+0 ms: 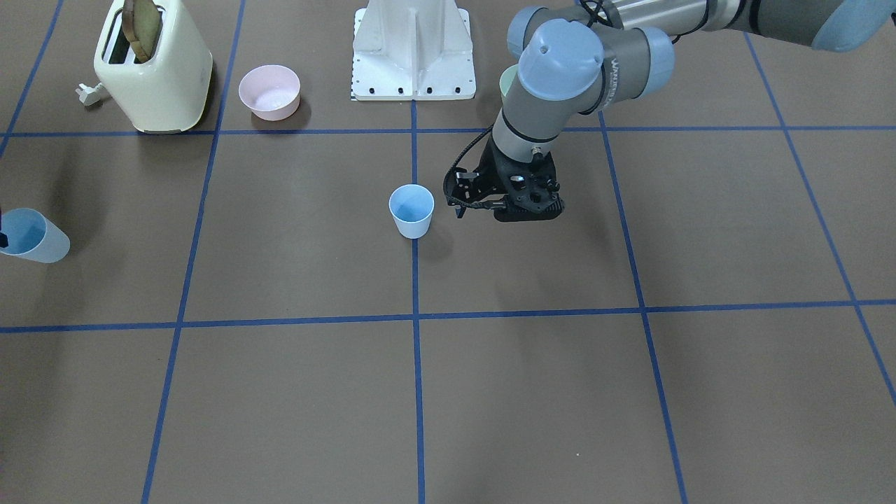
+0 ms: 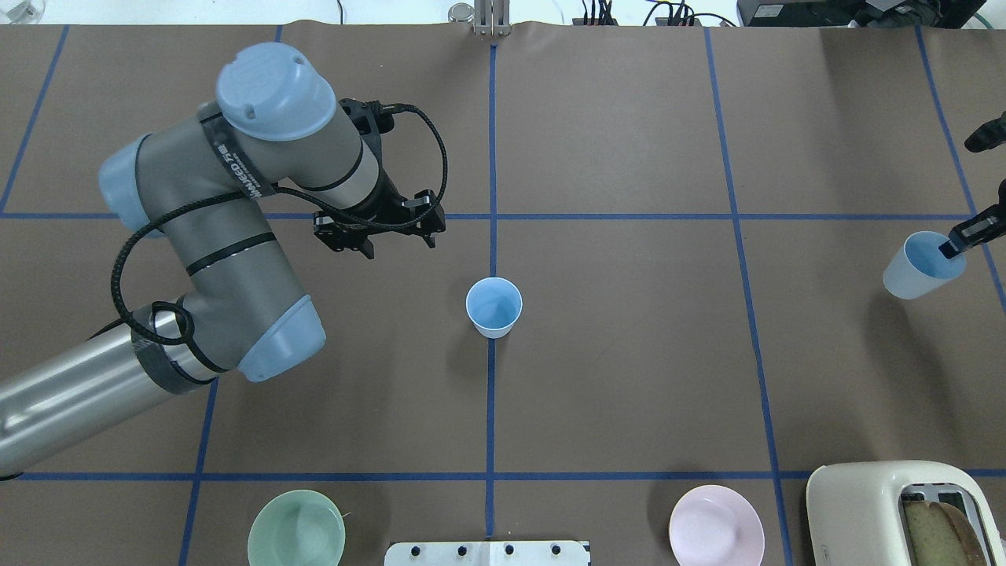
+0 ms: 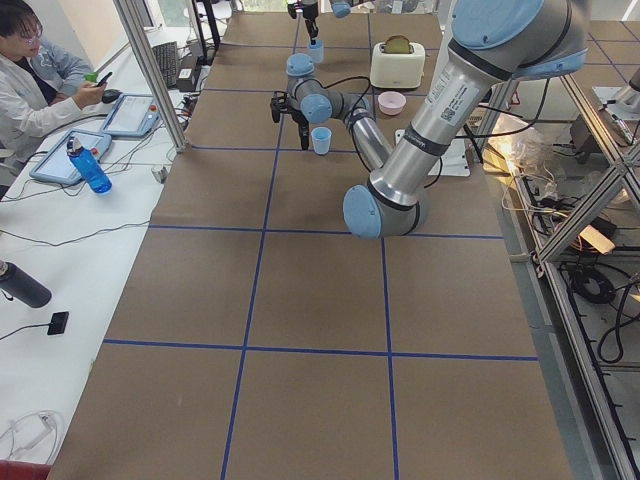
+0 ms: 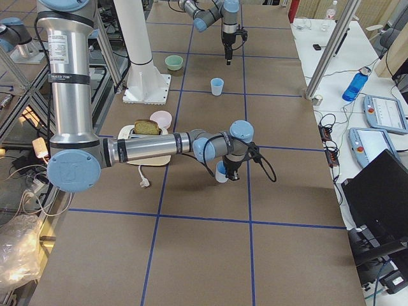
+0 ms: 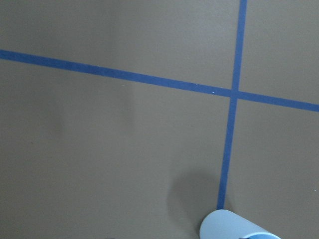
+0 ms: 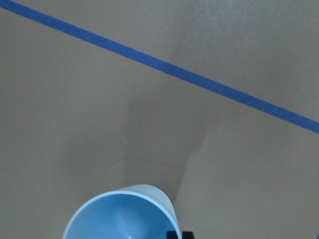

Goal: Stack blue cups with both arms
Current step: 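Raise the left gripper away while the right gripper grasps the other light-blue cup, then carry the held cup over the center cup with the right gripper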

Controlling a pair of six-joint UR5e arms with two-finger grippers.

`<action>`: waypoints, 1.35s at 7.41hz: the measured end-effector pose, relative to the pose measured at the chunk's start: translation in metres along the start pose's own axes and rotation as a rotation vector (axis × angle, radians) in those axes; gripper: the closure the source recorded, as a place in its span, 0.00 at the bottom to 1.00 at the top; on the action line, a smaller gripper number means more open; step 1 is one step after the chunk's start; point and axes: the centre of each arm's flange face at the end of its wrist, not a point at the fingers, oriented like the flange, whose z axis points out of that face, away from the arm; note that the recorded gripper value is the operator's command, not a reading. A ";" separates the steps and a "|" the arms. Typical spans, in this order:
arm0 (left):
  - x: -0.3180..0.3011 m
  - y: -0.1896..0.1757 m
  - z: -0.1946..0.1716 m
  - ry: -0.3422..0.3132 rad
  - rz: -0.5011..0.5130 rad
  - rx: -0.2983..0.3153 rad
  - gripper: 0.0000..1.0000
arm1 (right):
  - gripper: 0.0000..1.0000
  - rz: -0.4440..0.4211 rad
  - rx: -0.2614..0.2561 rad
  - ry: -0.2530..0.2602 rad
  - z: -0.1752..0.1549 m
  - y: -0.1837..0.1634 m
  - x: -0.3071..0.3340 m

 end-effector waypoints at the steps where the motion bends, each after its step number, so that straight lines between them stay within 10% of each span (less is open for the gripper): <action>1: -0.017 -0.010 -0.005 -0.016 0.025 0.009 0.12 | 1.00 0.011 0.000 0.001 -0.024 -0.013 -0.019; 4: -0.067 -0.036 -0.023 -0.033 0.102 0.004 0.11 | 1.00 0.054 -0.022 0.002 -0.097 -0.077 -0.109; 10: -0.213 -0.080 -0.040 -0.117 0.270 0.006 0.09 | 1.00 0.163 -0.008 -0.107 -0.077 -0.127 -0.363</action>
